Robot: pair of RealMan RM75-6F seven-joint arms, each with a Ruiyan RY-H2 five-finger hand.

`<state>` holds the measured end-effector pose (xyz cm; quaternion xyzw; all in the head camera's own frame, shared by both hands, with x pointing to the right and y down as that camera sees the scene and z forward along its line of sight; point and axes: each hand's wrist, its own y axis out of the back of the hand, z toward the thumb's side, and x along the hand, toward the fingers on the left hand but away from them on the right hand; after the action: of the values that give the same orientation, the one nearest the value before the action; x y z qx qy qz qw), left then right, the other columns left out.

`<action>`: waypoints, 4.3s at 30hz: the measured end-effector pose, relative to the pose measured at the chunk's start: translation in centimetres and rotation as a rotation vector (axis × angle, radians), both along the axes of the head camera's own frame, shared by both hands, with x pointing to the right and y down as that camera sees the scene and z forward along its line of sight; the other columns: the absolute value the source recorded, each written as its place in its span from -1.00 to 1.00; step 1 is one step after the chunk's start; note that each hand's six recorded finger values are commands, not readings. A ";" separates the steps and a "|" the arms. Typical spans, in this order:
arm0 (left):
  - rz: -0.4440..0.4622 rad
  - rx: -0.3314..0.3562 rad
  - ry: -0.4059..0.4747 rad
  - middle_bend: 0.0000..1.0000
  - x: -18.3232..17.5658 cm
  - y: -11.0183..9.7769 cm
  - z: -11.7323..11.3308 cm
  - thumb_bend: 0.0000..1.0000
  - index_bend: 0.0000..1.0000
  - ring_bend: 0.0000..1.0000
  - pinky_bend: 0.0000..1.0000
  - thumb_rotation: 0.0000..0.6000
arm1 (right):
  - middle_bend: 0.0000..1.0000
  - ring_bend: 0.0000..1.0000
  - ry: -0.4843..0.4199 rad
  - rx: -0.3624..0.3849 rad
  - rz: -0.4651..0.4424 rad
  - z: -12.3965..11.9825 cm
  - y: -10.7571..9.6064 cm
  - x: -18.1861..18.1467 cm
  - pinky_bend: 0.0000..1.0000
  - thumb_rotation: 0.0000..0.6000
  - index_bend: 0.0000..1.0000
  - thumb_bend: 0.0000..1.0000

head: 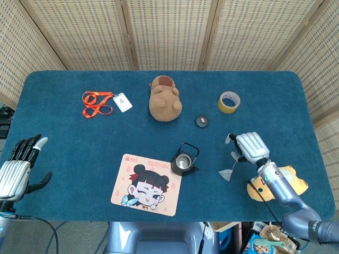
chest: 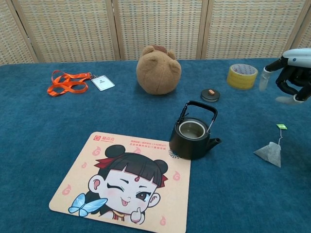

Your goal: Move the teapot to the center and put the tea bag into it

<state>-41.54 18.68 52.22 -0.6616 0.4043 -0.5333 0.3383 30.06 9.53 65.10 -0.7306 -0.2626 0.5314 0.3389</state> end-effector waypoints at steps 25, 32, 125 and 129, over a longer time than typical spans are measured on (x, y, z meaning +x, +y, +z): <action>0.003 0.002 -0.006 -1.00 -0.2 -0.1 0.1 -0.30 -1.00 -1.00 -1.00 1.00 | 0.73 0.87 0.185 -0.073 -0.022 4.2 -0.1 2.8 1.00 1.00 -0.08 0.02; 0.003 0.023 -0.010 -1.00 -0.3 -0.5 -0.4 -0.30 -1.00 -1.00 -1.00 1.00 | 0.76 0.88 0.211 -0.075 -0.015 5.1 -0.2 3.6 1.00 1.00 -0.03 -0.09; -0.054 0.038 -0.041 -1.00 -2.1 -1.0 -0.7 -0.30 -1.00 -1.00 -1.00 1.00 | 0.76 0.88 0.253 -0.075 -0.013 10.5 -0.7 2.8 1.00 1.00 0.06 -0.20; -0.055 0.038 -0.040 -1.00 -2.0 -1.0 -0.6 -0.30 -1.00 -1.00 -1.00 1.00 | 0.76 0.88 0.261 -0.077 -0.006 10.6 -0.7 3.3 1.00 1.00 0.06 -0.19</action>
<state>-43.54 17.69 51.59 -0.6330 0.4253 -0.5478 0.3440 33.33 8.86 75.66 -0.6686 -0.1935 0.6305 0.3435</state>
